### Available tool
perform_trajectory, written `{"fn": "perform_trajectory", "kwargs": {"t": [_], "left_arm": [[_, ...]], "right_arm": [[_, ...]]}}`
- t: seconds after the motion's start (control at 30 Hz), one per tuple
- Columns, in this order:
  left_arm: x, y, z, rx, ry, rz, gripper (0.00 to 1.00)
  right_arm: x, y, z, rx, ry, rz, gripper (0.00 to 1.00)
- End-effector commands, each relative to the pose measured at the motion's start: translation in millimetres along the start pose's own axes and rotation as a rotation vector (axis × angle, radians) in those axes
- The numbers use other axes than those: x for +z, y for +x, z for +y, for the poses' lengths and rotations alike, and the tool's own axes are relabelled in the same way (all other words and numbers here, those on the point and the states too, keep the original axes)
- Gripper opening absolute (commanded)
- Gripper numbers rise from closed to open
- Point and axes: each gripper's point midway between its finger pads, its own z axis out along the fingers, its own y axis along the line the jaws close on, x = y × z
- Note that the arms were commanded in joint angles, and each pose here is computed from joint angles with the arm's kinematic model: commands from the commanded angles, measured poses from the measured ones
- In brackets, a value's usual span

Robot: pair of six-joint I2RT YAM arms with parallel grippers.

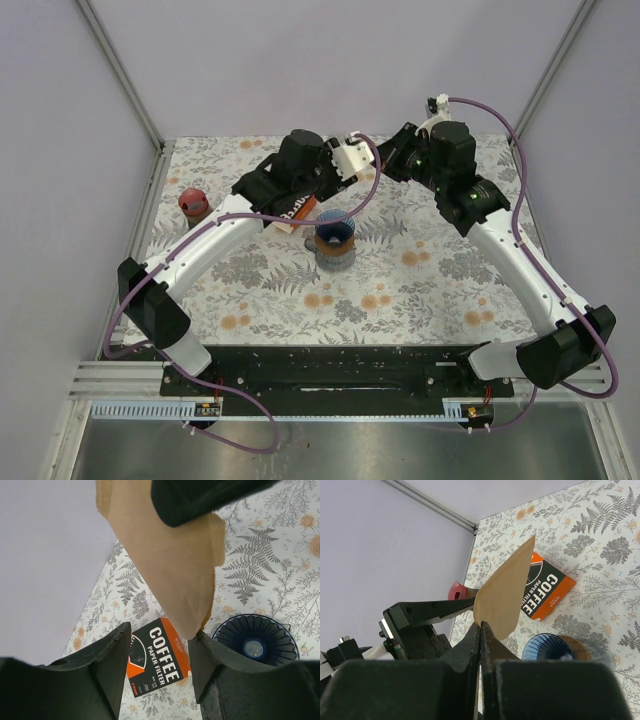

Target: Place the coffee filter in the dripper

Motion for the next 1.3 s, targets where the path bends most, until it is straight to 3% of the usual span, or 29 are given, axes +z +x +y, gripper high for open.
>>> {"fn": "perform_trajectory", "kwargs": {"t": [0.0, 0.4, 0.7, 0.8, 0.9, 1.0, 1.07, 1.27], "left_arm": [[-2, -20, 21, -0.045, -0.102, -0.053, 0.53], [2, -23, 7, -0.088, -0.041, -0.068, 0.54], [-2, -29, 9, -0.107, -0.036, -0.069, 0.18], [-3, -26, -3, -0.103, 0.024, -0.069, 0.0], [-6, -21, -7, -0.128, 0.029, -0.052, 0.0], [-7, -15, -5, -0.201, -0.003, -0.029, 0.0], [-9, -8, 1, -0.266, -0.05, 0.001, 0.0], [-9, 6, 4, -0.454, -0.083, 0.052, 0.0]], "right_arm": [[-5, -13, 16, 0.0, -0.061, -0.042, 0.0], [2, -6, 13, 0.02, -0.069, -0.017, 0.0], [6, 0, 7, 0.022, -0.059, 0.004, 0.0], [9, 2, 6, 0.006, -0.065, 0.017, 0.0], [16, 8, 0, -0.034, -0.058, 0.048, 0.01], [21, 15, -6, -0.074, -0.055, 0.071, 0.3], [24, 21, -5, -0.084, -0.078, 0.097, 0.44], [24, 36, -19, -0.102, 0.002, 0.084, 0.59]]}}
